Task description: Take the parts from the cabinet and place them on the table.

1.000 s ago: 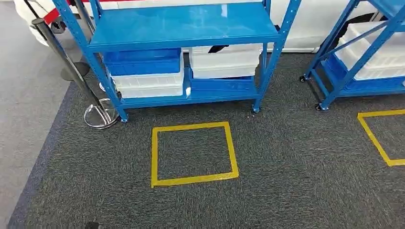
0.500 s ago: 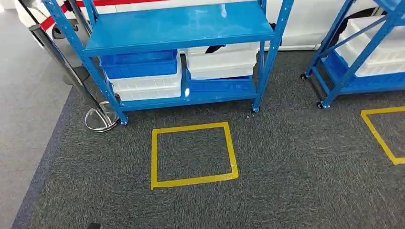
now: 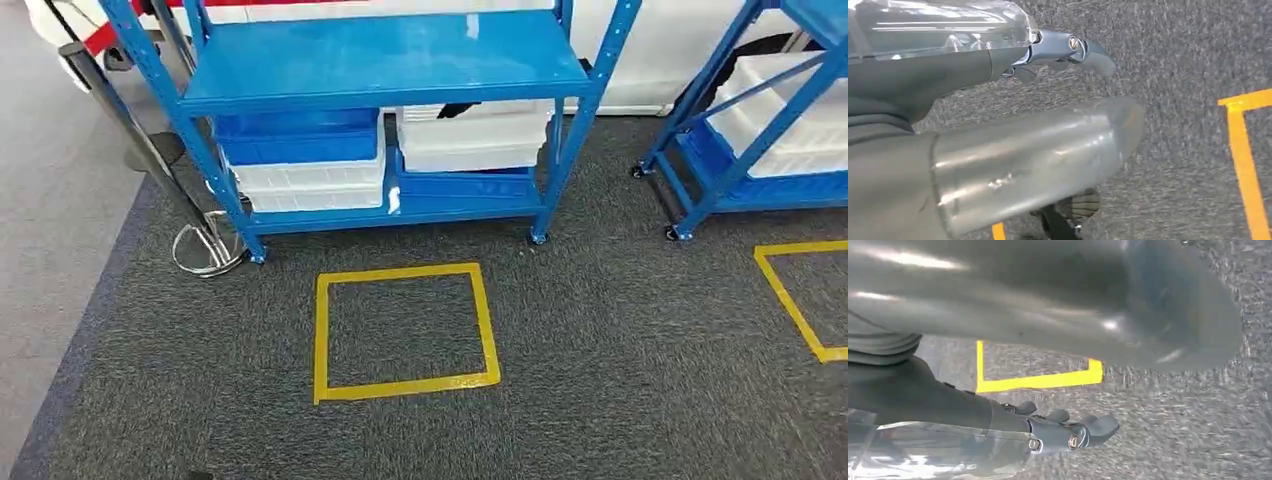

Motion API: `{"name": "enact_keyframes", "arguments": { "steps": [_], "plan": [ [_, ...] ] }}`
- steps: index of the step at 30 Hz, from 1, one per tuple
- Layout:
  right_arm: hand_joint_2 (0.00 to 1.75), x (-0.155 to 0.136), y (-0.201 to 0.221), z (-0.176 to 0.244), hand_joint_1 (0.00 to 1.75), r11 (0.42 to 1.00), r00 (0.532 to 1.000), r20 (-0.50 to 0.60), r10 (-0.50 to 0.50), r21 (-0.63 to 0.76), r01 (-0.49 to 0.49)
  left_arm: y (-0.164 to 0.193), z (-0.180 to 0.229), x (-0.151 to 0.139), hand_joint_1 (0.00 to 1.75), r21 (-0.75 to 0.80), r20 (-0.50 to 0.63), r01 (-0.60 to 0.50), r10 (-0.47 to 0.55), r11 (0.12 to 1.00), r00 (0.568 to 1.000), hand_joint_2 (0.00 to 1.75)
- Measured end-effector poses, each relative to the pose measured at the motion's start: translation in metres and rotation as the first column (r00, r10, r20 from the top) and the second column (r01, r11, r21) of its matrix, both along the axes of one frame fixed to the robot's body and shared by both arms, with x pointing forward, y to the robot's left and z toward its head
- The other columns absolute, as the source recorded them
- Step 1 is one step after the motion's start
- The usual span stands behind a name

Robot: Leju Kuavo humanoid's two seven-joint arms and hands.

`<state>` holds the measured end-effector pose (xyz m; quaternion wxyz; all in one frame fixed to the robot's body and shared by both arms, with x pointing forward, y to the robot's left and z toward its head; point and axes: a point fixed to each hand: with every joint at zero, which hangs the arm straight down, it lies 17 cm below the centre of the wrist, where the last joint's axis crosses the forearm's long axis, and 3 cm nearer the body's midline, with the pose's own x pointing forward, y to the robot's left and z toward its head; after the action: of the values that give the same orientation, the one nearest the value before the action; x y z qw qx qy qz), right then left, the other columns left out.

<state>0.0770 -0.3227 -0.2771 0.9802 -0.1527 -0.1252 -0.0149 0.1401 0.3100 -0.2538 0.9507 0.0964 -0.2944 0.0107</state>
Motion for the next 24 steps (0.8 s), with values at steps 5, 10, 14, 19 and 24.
{"name": "enact_keyframes", "arguments": {
  "steps": [5,10,14,19,24],
  "plan": [
    [0.00,-0.006,-0.002,-0.001,0.00,1.000,1.000,-0.016,0.016,-0.003,-0.016,-0.004,0.000,0.000,0.00,-0.006,-0.001,0.002,-0.002,1.000,1.000,0.00],
    [0.00,-0.001,-0.006,0.000,0.00,1.000,1.000,-0.001,0.002,-0.006,-0.002,-0.008,0.000,-0.001,0.00,-0.012,-0.001,0.004,-0.004,1.000,1.000,0.00],
    [0.00,-0.003,-0.006,0.000,0.00,1.000,1.000,-0.004,-0.001,-0.005,0.001,-0.010,0.000,-0.001,0.00,-0.013,-0.002,0.004,-0.005,1.000,1.000,0.00],
    [0.00,-0.008,-0.006,-0.001,0.00,1.000,1.000,-0.012,-0.001,-0.006,0.001,-0.012,-0.001,-0.002,0.00,-0.016,-0.003,0.005,-0.005,1.000,1.000,0.00],
    [0.00,-0.009,-0.004,-0.001,0.00,1.000,1.000,-0.015,-0.002,-0.003,0.001,-0.011,-0.001,-0.001,0.00,-0.014,-0.003,0.005,-0.005,1.000,1.000,0.00]
  ]
}}
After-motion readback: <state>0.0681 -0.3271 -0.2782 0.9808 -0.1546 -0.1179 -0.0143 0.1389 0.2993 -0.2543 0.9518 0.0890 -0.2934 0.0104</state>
